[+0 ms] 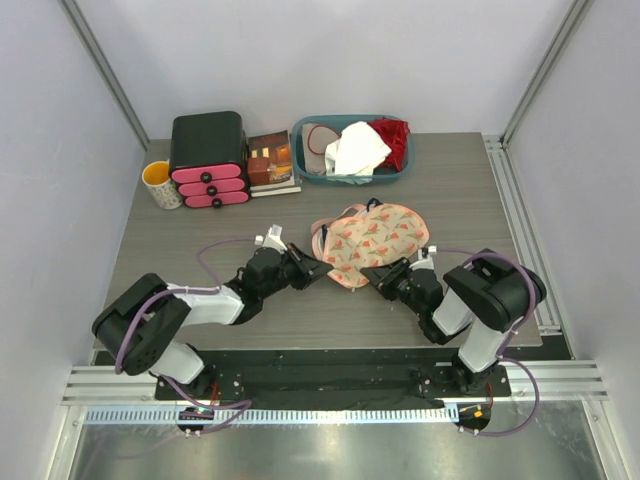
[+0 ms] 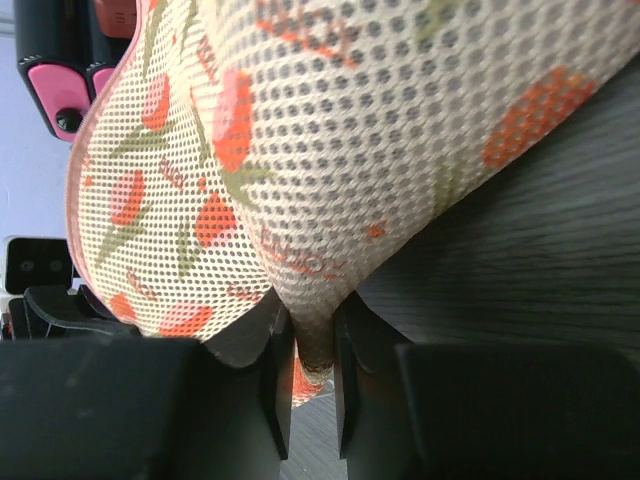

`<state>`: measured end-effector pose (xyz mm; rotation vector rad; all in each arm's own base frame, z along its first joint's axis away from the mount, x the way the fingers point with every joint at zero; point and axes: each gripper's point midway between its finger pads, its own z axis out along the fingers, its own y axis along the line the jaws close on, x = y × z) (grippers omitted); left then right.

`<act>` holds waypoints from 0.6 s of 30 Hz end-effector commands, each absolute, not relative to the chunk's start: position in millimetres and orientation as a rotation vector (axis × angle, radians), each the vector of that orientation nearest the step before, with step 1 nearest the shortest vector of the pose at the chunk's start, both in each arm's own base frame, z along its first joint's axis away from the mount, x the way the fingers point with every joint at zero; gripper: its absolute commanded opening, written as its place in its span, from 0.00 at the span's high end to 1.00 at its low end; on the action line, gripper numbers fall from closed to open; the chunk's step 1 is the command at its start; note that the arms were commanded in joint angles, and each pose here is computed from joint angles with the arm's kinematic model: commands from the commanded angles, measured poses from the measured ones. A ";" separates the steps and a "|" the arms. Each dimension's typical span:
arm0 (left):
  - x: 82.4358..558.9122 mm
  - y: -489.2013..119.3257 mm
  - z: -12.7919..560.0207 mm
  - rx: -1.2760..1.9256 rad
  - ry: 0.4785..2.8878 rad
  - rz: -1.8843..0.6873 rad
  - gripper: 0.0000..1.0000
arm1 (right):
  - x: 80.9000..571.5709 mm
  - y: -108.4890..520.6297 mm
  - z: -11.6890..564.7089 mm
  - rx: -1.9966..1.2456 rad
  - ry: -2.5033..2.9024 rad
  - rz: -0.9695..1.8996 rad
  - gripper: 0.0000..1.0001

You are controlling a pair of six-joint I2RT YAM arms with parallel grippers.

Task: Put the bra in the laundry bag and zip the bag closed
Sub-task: Pick up the laundry bag at the center of the board.

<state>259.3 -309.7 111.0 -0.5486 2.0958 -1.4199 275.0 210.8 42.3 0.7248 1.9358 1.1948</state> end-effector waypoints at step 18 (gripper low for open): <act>241.3 -249.4 117.9 -0.240 2.125 -0.553 0.55 | 292.8 203.6 79.9 0.848 2.006 0.998 0.88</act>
